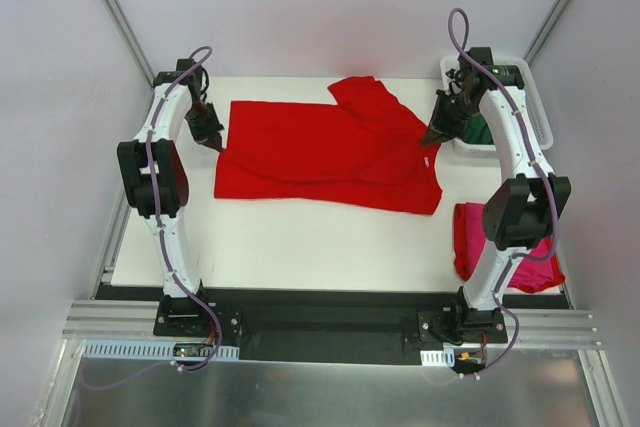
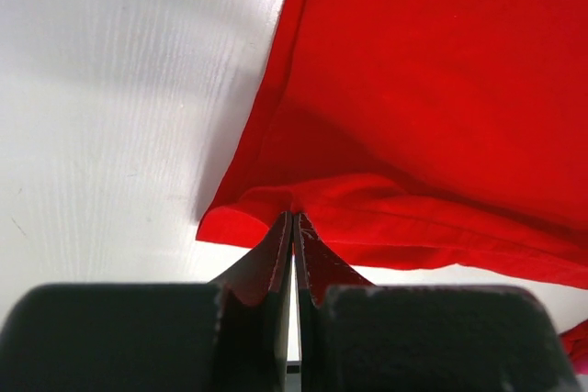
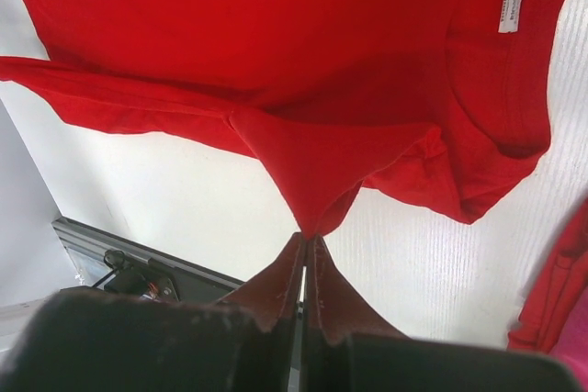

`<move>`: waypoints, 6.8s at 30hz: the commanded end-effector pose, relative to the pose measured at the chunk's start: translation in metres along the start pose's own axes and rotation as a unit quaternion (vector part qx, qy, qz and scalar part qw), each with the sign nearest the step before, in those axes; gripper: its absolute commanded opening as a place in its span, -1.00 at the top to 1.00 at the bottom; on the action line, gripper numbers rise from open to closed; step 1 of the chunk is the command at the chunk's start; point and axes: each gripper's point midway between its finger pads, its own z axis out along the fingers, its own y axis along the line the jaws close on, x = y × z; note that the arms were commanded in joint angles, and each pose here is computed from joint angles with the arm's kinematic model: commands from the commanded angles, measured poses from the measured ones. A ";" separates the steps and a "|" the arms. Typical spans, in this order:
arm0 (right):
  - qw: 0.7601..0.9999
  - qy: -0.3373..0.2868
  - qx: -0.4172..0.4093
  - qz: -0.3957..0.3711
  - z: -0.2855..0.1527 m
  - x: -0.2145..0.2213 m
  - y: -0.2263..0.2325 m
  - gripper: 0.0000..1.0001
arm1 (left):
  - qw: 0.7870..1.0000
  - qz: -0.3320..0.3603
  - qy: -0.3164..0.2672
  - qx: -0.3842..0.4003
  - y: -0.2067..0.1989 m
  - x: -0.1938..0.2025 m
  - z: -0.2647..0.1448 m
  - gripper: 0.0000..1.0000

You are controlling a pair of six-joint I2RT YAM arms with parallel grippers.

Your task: Fold and stack the t-shirts

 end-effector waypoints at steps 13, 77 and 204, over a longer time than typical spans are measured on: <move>1.000 -0.010 -0.006 0.007 0.002 -0.025 -0.006 0.98 | 1.000 0.019 -0.010 0.015 -0.010 -0.008 -0.003 1.00; 0.993 0.093 0.073 -0.030 0.077 0.084 -0.073 -0.86 | 0.992 -0.011 0.057 0.116 -0.014 0.072 0.032 -0.99; 0.976 0.154 0.144 -0.049 0.071 0.141 -0.102 0.98 | 0.993 -0.026 0.113 -0.003 0.061 0.145 0.025 1.00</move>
